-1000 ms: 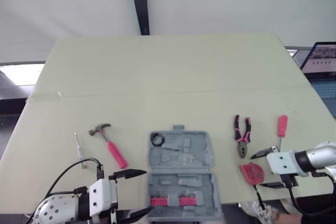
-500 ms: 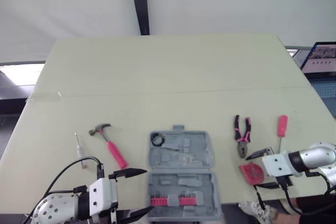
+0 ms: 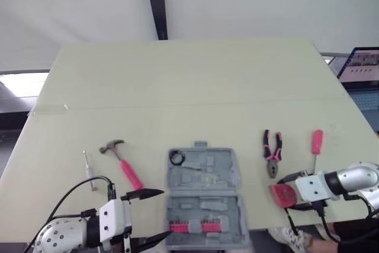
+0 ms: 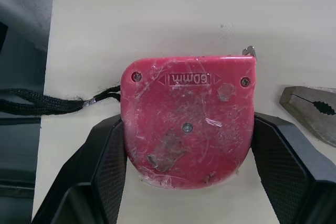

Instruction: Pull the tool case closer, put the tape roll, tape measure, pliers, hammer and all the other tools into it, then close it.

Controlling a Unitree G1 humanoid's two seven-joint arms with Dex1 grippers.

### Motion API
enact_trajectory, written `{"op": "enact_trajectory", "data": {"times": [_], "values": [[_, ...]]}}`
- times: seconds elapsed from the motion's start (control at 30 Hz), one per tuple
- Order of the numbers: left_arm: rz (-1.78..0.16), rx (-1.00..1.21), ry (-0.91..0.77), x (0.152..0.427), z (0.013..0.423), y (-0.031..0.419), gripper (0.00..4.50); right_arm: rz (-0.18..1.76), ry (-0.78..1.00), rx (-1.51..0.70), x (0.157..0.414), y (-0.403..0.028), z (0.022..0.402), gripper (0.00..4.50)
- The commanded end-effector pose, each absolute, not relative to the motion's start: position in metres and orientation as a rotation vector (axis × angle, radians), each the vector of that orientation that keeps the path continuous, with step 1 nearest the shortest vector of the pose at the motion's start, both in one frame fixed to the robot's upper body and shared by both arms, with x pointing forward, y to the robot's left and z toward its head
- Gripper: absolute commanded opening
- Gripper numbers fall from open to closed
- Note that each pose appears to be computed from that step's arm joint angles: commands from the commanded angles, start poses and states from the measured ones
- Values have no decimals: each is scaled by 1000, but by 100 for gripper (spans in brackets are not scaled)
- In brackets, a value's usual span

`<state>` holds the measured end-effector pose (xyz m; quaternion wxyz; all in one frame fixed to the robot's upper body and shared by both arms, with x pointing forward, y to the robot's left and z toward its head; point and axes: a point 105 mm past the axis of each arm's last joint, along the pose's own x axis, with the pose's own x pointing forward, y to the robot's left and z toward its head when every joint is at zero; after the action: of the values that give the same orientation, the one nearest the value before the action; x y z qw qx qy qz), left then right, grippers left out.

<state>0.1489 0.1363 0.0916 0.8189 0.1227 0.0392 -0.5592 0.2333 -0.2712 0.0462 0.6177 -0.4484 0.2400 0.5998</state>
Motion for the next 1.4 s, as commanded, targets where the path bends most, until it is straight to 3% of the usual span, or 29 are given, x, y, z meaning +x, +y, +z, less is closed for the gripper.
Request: {"op": "enact_trajectory", "data": {"times": [0.03,0.27,0.47,0.63,0.87,1.4], "values": [[-1168,241,58,151,98,140,450,1293,575,-993,239,-271,71,295],[-1129,256,82,165,98,156,450,1239,587,-929,236,-230,128,295],[-1128,283,73,174,99,160,450,1189,620,-982,246,-192,147,295],[-1115,282,61,176,99,158,450,1165,708,-1015,246,-169,145,295],[-1122,279,53,175,99,152,450,1046,780,-1171,271,-144,135,295],[-1064,271,29,184,103,155,450,1023,781,-1281,295,-104,115,295]]}}
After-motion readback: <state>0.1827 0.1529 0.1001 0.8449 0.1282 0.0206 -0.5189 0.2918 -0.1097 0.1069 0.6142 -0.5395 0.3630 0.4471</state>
